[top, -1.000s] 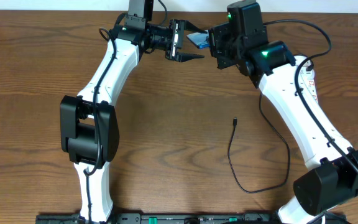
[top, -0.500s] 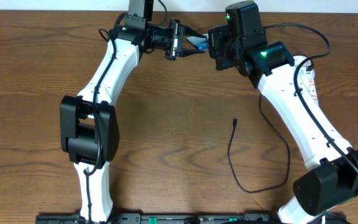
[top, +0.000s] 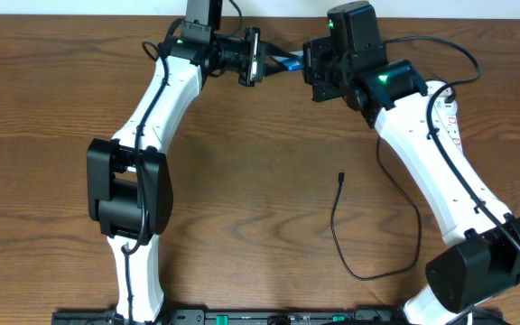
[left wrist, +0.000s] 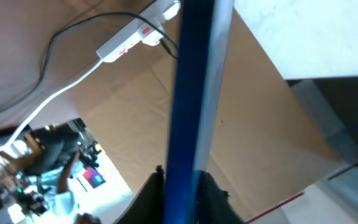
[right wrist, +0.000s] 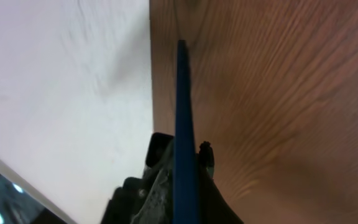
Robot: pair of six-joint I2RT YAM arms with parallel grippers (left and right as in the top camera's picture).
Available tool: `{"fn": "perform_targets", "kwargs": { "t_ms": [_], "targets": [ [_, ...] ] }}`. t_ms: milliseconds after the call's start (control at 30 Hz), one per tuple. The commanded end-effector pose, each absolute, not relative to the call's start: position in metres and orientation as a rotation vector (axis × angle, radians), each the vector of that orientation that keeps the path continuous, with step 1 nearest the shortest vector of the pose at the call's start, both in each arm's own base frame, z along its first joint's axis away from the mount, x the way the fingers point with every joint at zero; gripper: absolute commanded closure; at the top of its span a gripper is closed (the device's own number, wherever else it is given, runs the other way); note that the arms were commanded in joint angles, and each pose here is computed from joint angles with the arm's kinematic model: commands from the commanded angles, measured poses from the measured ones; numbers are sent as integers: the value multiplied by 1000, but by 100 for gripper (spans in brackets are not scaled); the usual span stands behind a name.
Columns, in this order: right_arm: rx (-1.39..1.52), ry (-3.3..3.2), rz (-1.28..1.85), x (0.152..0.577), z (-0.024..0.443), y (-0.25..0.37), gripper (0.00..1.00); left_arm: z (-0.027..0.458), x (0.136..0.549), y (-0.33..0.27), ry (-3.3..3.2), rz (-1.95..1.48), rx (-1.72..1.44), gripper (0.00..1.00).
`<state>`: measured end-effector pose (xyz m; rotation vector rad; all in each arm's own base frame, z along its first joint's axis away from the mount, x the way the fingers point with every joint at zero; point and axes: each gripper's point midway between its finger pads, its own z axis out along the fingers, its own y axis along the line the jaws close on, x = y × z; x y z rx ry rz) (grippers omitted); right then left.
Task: Plug charger to phone and switch on socket
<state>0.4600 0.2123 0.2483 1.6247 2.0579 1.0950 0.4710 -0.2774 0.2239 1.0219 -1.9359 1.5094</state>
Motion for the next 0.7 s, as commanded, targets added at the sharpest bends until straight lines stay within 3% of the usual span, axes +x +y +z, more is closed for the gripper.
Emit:
{"fn": "perform_targets", "kwargs": {
  "t_ms": [0,267,367,567,667],
  "targets": [
    [1556,2029,1145,458,275,214,98,243,470,-270,-1945,1543,1035,92],
    [1554,2031,1146,457,275,214,95,243,470,-270,-1945,1543,1035,92],
    [1523,2045,1136,457,275,214,82,243,471,-270,-1945,1543,1035,92],
    [1462,2068,1110,459,275,210,70,243,472,-270,-1981,1568,1009,92],
    [1430,2072,1088,462,275,202,53,242,474,-270,-2017,1588,990,93]
  ]
}}
